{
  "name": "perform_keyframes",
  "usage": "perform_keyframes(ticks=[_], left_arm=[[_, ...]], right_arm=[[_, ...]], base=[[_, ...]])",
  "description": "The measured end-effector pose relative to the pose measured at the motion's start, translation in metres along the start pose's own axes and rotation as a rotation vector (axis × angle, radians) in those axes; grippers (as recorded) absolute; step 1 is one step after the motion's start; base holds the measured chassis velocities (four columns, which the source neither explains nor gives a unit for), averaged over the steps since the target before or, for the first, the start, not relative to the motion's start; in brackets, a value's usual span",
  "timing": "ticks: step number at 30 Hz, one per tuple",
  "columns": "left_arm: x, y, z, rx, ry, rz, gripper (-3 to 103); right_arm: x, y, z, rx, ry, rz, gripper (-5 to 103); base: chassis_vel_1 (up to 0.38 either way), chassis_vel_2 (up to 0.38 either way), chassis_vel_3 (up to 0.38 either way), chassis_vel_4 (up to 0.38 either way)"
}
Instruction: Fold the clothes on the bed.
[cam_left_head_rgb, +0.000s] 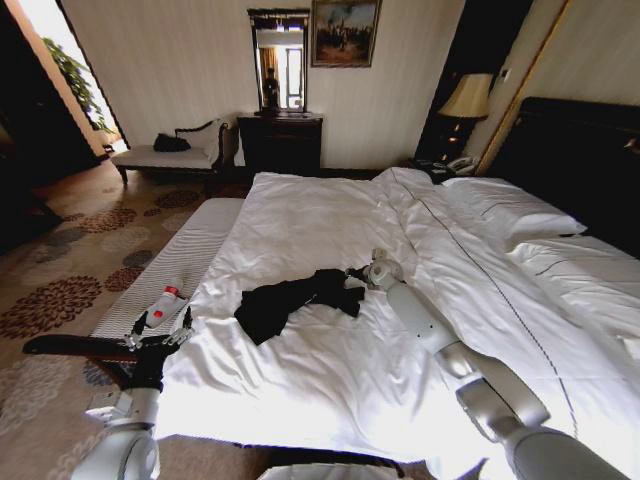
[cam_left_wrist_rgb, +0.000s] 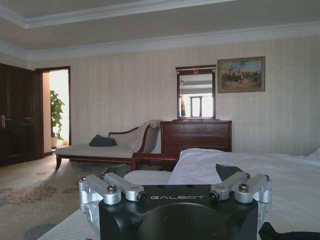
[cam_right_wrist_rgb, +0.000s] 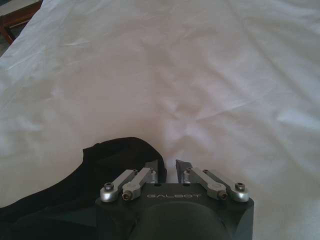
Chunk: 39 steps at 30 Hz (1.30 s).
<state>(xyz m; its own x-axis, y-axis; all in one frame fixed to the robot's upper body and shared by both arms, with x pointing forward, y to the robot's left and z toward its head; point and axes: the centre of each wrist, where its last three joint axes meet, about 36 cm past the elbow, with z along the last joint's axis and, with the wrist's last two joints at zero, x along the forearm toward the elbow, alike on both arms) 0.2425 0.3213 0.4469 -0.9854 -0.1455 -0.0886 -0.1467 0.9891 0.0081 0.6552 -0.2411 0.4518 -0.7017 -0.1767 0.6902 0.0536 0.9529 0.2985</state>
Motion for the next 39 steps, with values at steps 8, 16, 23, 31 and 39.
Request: perform_keyframes(ticks=[8, 16, 23, 31, 39], left_arm=[[0.0, 0.0, 0.001, 0.001, 0.002, 0.0, 100], [0.0, 0.001, 0.002, 0.0, 0.005, -0.001, 100], [-0.001, 0.001, 0.002, -0.002, 0.005, 0.001, 100], [-0.001, 0.003, 0.003, -0.009, 0.006, 0.001, 100], [-0.002, 0.004, 0.004, -0.009, 0.007, 0.0, 100]], right_arm=[[0.005, 0.002, -0.002, -0.004, -0.01, -0.013, 11], [0.014, 0.004, -0.005, -0.016, -0.014, -0.027, 43], [0.014, 0.003, 0.001, -0.012, 0.006, -0.024, 65], [0.016, 0.004, 0.002, -0.011, 0.017, -0.032, 50], [0.016, 0.002, 0.002, -0.01, 0.017, -0.026, 18]], base=[[0.0, 0.0, 0.0, 0.0], [0.0, 0.0, 0.0, 0.0], [0.0, 0.0, 0.0, 0.0], [0.0, 0.0, 0.0, 0.0], [0.0, 0.0, 0.0, 0.0]])
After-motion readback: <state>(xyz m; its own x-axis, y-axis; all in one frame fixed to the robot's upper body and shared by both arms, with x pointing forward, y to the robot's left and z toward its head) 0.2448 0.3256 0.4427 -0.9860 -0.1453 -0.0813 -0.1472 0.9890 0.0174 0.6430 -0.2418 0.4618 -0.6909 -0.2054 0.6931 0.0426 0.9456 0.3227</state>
